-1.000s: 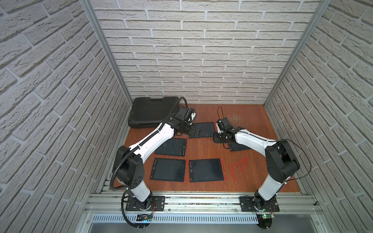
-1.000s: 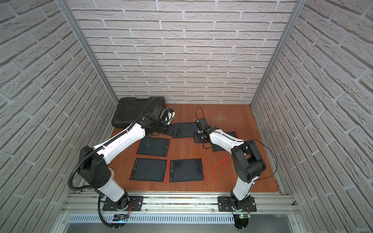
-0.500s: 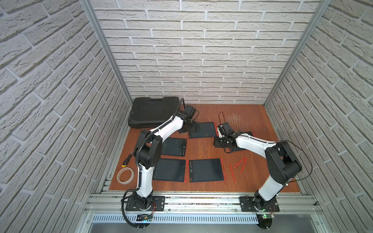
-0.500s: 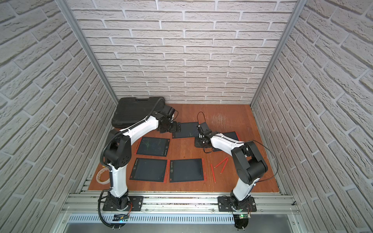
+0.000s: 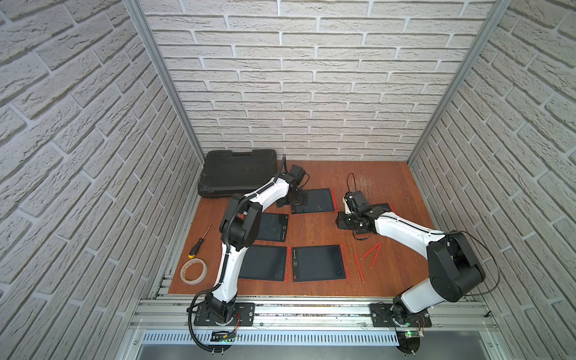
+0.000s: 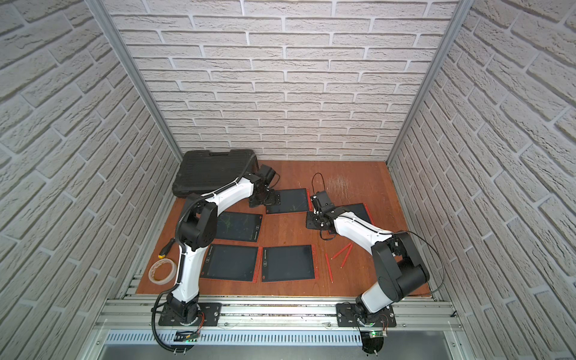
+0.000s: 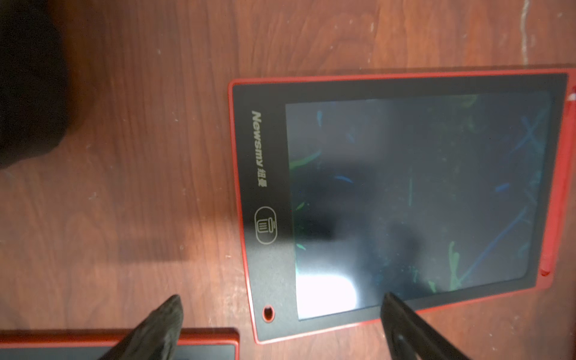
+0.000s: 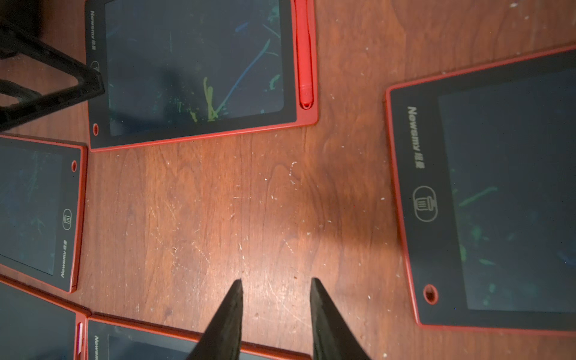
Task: Place the stylus back onto the writing tablet
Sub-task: Move the writing tablet to the center of the board.
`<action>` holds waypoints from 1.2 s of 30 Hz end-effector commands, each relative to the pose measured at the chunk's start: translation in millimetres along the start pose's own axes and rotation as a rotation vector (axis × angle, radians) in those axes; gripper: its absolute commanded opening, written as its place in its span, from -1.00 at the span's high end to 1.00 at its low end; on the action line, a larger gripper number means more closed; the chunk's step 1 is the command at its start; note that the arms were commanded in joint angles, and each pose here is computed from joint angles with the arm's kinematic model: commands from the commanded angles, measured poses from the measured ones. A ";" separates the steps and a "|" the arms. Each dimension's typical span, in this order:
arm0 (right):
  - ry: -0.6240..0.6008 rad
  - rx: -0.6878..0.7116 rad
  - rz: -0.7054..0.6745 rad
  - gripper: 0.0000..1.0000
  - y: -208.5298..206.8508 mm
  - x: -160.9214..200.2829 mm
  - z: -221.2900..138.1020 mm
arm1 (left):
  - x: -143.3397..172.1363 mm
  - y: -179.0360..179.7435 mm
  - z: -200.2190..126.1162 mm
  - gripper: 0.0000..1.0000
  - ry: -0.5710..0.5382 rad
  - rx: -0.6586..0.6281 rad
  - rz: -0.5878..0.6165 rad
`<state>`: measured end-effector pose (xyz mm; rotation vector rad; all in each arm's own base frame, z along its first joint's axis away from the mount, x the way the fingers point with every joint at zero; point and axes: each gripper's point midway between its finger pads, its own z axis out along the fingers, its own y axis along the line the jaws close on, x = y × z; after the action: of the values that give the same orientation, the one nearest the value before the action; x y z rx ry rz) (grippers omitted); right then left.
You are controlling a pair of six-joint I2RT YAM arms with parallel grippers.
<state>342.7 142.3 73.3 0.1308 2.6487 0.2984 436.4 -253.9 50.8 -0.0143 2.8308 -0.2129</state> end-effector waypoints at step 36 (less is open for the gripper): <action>-0.063 0.073 0.105 0.29 -66.9 10.2 -32.3 | 11.6 -78.2 56.4 -0.96 0.065 0.254 -0.192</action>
<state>317.5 74.5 79.4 0.3034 2.6100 0.2220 461.5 -336.9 47.5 -0.1877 2.7325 -0.6405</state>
